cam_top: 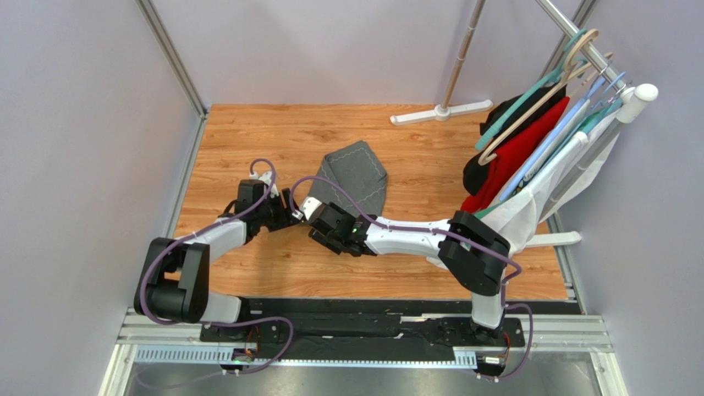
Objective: Fold the napkin, place the utensils inside, and roll it up
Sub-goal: Roll the napkin with the utensil
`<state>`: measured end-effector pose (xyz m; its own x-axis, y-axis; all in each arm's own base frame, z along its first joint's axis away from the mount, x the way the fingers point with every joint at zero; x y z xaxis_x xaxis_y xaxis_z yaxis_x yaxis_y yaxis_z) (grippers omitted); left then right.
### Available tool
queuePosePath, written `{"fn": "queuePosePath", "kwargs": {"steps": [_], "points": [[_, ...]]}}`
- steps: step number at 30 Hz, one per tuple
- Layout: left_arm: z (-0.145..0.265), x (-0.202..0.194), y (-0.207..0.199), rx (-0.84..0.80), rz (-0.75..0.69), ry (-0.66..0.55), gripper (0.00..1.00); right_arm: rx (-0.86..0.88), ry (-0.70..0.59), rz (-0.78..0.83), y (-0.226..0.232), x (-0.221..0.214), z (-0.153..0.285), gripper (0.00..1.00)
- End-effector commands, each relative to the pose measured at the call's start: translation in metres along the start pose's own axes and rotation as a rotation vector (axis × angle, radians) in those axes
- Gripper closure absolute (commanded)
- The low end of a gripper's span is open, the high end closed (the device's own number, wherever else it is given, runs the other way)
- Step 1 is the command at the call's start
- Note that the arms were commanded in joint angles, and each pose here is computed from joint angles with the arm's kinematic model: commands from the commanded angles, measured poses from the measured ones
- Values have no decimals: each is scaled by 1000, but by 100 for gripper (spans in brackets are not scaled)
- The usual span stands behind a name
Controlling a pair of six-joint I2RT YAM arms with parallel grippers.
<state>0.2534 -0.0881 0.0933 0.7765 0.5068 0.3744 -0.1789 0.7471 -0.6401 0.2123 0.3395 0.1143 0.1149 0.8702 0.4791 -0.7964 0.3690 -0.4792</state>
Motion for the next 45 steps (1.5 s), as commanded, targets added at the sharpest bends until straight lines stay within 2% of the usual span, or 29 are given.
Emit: {"fn": "queuePosePath", "kwargs": {"steps": [1,5,9,20,26,30,38,45], "points": [[-2,10,-14,-80,-26,-3,35,-5,-64,16,4,12,-10,42],[-6,9,-15,-108,-16,14,44,-25,-55,16,7,5,-17,44],[-10,9,-15,-122,-1,20,48,-44,-47,22,8,0,-20,46],[-8,11,-17,-114,4,6,51,-61,28,46,17,-17,-38,59],[0,14,-21,-121,-4,-17,50,-44,74,67,24,-25,-46,74],[9,15,-24,-113,-4,-51,48,-23,102,81,28,-29,-50,92],[28,21,-30,-94,29,-148,43,29,120,79,33,-32,-53,100],[51,25,-34,-71,55,-261,27,226,61,-33,29,-15,-31,100]]}}
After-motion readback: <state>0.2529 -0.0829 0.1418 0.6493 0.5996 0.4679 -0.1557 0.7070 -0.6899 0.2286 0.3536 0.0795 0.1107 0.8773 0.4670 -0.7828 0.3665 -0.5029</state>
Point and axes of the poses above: each gripper's point midway between its finger pads, its own z axis back along the fingers, its own y axis along the line the jaws close on, x = y × z, the point moved 8 cm from there along z, back along the fingers, and after that the axes turned 14 degrees about z, right-handed, at the moved point
